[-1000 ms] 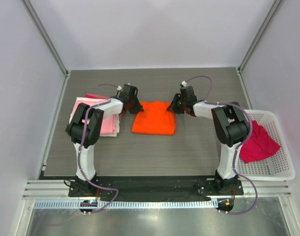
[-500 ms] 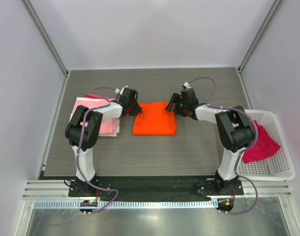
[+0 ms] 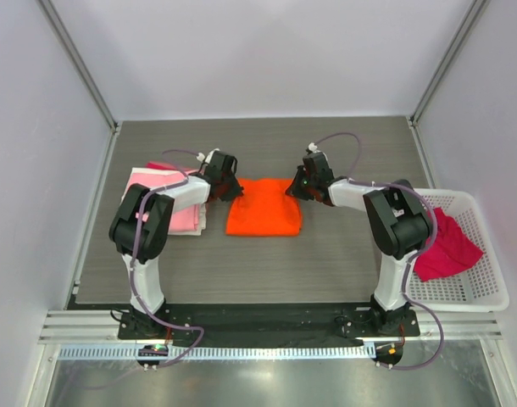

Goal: Fold and stack the t-shirts
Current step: Neatly place the folded tshirt to the corner

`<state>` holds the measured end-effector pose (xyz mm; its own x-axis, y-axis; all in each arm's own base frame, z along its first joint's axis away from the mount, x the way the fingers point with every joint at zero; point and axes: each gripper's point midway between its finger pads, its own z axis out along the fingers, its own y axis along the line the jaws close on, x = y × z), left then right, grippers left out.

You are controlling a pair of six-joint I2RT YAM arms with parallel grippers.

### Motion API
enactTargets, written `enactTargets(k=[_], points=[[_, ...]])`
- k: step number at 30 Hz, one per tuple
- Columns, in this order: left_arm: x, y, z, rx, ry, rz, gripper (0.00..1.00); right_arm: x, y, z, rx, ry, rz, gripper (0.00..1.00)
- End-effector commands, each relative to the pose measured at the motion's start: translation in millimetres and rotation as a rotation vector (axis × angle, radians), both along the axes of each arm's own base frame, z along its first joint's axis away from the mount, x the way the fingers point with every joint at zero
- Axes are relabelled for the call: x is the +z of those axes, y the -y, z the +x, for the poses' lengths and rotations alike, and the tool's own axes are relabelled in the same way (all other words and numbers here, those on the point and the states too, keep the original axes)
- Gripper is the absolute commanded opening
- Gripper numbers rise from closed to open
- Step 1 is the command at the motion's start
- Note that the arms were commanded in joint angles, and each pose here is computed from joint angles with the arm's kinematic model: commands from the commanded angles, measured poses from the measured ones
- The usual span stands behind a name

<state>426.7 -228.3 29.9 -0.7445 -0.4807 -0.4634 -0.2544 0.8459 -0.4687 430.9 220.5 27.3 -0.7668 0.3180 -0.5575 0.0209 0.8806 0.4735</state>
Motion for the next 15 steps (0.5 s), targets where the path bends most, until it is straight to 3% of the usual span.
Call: enactTargets(k=[1,9,15], points=[[28,-12,-13,-0.01,0.022,0.059,0.0,25,-13,-25,0.058,0.048,-0.048,0.01],[132,-44,-66,-0.042,0.128,0.065,0.0,120,-36,-64,0.109,0.203,-0.015,0.01],[166,-82,-120,-0.051,0.099,0.026,0.0,174,-77,-109,0.186,0.263,0.045,0.01]])
